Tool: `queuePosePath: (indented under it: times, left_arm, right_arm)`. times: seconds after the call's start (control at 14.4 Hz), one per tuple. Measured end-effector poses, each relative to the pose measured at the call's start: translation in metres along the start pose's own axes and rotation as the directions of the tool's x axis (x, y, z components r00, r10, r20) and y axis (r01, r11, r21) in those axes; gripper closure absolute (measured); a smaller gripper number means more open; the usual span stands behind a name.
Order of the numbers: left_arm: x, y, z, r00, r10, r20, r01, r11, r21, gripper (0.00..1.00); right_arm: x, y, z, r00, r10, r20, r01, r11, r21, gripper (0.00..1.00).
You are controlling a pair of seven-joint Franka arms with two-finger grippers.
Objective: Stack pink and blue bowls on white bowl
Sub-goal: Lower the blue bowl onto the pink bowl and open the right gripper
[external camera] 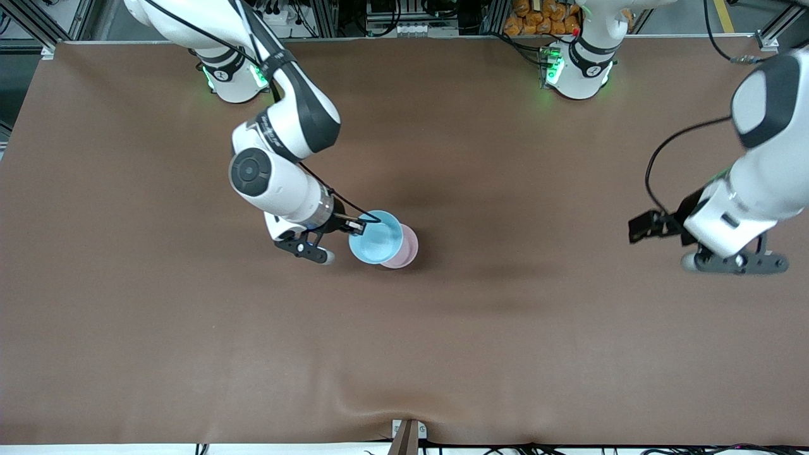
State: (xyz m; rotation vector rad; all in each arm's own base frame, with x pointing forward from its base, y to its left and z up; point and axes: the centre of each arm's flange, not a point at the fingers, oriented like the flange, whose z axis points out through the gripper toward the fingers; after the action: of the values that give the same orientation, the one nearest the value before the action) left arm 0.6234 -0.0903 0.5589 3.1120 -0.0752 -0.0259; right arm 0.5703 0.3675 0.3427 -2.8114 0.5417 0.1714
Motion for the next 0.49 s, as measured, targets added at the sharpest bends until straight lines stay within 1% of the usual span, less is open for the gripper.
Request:
queuePosePath:
  times: [0.35, 0.49]
  left_arm:
    - [-0.056, -0.015, -0.071, 0.999, -0.029, 0.025, 0.029, 0.999, 0.029, 0.0]
    - [-0.077, -0.02, -0.096, 0.999, -0.042, 0.014, 0.041, 0.998, 0.036, 0.0]
  right_arm:
    - [-0.02, 0.004, 0.044, 0.999, -0.021, -0.049, 0.022, 1.0, 0.01, 0.97]
    - [-0.028, 0.008, 0.062, 0.997, -0.029, -0.072, 0.03, 0.999, 0.017, 0.97]
